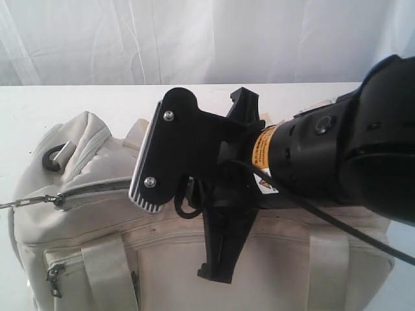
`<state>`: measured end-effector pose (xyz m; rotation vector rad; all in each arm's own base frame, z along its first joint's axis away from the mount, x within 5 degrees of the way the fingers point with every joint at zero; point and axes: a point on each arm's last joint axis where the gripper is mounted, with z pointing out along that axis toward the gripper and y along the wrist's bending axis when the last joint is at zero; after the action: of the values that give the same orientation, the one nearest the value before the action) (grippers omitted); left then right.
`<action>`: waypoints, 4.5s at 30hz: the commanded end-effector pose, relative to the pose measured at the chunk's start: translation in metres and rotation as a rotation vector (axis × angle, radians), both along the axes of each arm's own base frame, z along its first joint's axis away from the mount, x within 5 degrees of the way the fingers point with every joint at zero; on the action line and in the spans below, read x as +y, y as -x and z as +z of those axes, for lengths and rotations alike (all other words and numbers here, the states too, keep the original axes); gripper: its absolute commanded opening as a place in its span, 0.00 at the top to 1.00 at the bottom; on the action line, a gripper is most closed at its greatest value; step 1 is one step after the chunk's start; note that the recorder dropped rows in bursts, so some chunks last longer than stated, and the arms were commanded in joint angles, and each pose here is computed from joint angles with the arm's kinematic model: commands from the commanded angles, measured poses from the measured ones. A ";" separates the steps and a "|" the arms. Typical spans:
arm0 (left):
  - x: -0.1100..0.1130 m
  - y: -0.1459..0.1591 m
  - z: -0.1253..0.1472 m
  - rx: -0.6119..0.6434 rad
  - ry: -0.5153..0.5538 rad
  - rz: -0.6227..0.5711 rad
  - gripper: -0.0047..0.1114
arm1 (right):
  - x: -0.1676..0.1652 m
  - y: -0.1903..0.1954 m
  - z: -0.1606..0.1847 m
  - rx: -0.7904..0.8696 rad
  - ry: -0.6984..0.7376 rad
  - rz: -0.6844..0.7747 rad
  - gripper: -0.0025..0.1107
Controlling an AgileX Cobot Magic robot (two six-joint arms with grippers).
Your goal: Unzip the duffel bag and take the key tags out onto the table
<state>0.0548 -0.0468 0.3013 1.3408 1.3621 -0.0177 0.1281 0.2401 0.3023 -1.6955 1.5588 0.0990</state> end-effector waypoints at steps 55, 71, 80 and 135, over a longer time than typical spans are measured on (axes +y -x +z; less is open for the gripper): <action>-0.007 0.012 0.012 0.158 0.283 -0.091 0.96 | 0.081 0.051 -0.024 -0.213 -0.101 0.445 0.91; 0.012 0.014 0.040 0.373 0.395 0.073 0.96 | 0.079 0.042 -0.012 -0.187 -0.020 0.331 0.98; 0.023 0.022 0.060 0.470 0.425 0.077 0.96 | 0.078 0.040 -0.013 -0.186 -0.010 0.310 0.98; -0.066 -0.016 -0.057 0.387 0.171 0.073 0.59 | 0.077 0.039 -0.012 -0.185 -0.017 0.289 0.98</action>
<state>0.0693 -0.1084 0.2390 1.1752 1.7136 -0.3534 0.0885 0.3182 0.2871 -1.8621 1.1787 0.1029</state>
